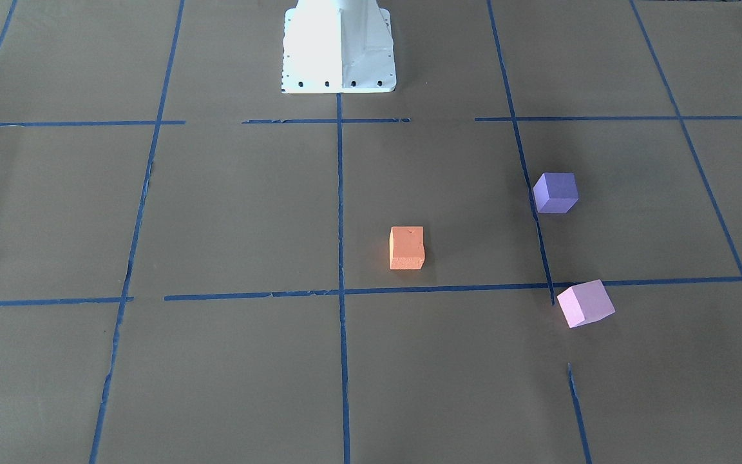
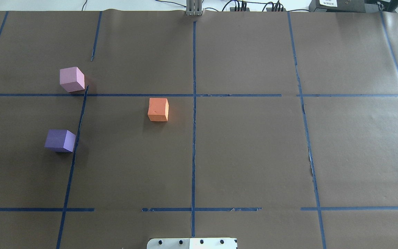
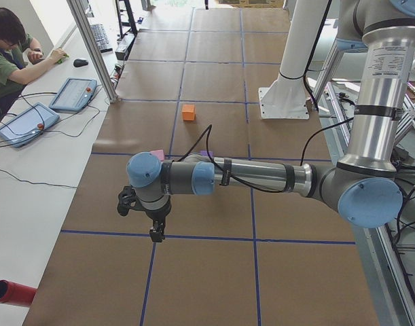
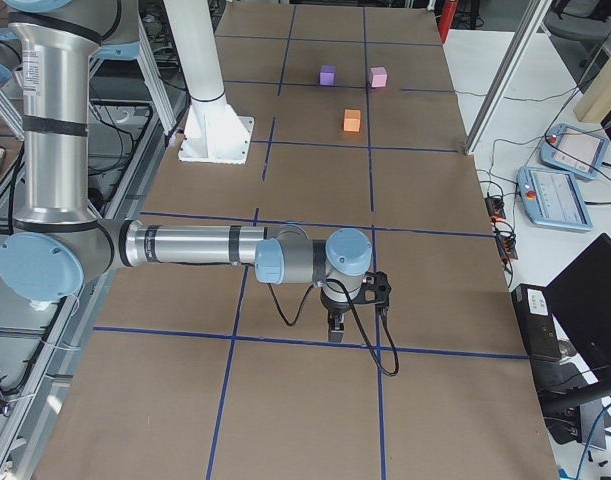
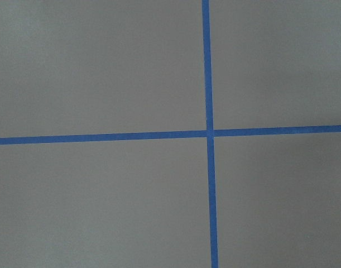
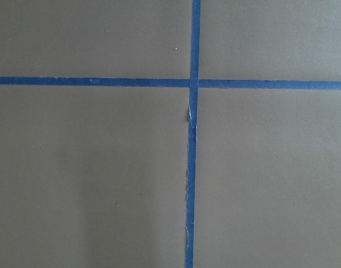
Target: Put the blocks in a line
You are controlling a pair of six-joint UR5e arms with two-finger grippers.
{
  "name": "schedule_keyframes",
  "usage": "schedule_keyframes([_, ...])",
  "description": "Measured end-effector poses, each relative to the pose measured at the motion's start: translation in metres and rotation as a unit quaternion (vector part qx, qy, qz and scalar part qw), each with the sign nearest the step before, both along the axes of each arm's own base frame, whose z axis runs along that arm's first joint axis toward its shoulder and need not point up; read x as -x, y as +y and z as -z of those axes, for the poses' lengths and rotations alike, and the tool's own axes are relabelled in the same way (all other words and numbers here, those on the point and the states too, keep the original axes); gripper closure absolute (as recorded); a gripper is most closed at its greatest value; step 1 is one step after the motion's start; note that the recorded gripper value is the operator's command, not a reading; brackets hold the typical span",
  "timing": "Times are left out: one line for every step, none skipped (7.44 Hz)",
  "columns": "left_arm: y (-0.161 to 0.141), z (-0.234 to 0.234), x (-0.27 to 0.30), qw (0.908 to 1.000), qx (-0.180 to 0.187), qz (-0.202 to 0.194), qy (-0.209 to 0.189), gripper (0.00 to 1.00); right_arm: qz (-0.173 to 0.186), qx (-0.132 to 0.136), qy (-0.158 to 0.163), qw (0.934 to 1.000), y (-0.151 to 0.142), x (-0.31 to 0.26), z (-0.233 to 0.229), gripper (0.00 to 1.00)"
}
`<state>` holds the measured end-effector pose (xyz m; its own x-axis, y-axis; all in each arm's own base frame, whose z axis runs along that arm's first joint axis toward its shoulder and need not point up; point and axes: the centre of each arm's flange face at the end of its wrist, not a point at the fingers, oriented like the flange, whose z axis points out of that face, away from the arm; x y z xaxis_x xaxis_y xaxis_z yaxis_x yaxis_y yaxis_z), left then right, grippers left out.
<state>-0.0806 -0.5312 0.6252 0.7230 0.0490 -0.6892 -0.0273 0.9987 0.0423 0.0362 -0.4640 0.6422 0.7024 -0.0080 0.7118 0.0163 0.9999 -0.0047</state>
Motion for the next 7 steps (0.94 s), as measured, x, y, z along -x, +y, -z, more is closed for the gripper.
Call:
schedule_keyframes([-0.001,0.002,-0.001,1.0000,-0.002,0.000,0.000,0.00,0.000,0.000,0.000,1.0000,0.000,0.000,0.000,0.00])
schedule_keyframes([-0.003,0.007,-0.002,1.0000,-0.006,0.000,0.001,0.00,0.000,0.000,0.000,1.0000,0.000,0.000,0.000,0.00])
schedule_keyframes([-0.006,0.018,-0.007,0.9999,-0.016,-0.003,0.002,0.00,0.000,0.000,0.000,1.0000,0.000,0.000,0.000,0.00])
schedule_keyframes([-0.011,0.035,-0.019,0.9993,-0.033,-0.014,0.003,0.00,0.000,0.000,0.000,1.0000,0.000,0.000,0.000,0.00])
schedule_keyframes([-0.019,0.061,-0.037,0.9981,-0.055,-0.027,0.004,0.00,0.000,0.000,0.000,1.0000,0.000,0.000,0.000,0.00])
schedule_keyframes([-0.029,0.094,-0.058,0.9964,-0.076,-0.035,0.007,0.00,0.000,0.000,0.000,1.0000,0.000,0.000,0.000,0.00])
schedule_keyframes([-0.040,0.134,-0.091,0.9951,-0.090,-0.038,0.012,0.00,0.000,0.000,0.000,1.0000,0.000,0.000,0.000,0.00])
